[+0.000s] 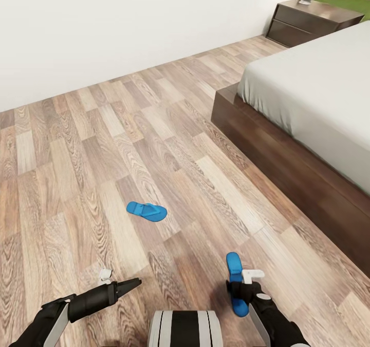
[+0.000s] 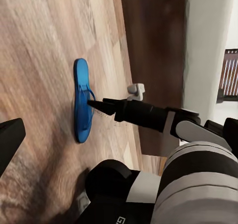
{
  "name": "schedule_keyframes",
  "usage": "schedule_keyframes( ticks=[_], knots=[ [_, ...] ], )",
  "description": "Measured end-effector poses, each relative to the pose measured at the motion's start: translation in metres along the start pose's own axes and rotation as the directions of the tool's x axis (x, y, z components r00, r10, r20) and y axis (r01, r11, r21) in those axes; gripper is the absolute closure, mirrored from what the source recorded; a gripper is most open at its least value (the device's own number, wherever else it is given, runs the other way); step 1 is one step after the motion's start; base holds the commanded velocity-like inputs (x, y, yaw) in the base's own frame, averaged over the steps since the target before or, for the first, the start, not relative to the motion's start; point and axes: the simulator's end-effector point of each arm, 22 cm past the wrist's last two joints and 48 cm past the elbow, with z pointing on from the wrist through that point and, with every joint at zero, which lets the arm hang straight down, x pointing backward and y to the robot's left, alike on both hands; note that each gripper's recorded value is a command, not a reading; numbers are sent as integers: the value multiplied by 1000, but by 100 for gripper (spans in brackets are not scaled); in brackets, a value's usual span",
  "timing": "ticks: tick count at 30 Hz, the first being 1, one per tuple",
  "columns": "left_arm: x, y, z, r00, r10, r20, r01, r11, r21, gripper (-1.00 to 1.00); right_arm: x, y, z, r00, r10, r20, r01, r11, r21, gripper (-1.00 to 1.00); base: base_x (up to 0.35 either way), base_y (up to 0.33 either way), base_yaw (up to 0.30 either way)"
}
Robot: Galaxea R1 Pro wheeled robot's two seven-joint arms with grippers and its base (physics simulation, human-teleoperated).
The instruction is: In the bedroom, move the book from the bed onto either nightstand, and place the two sandals side by side next to the bed.
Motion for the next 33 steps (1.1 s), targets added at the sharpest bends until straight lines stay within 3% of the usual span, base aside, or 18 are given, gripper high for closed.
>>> schedule_keyframes(
  ticks=[9,33],
  knots=[
    [0,0,0,1000,0,0,0,1000,0,-100,-3,0,0,1000,3,12,-3,1000,0,-100,0,0,0],
    [20,25,2,998,-63,-22,62,998,-24,-100,33,-1,17,998,5,-58,-5,1000,2,-100,0,0,0]
  ],
)
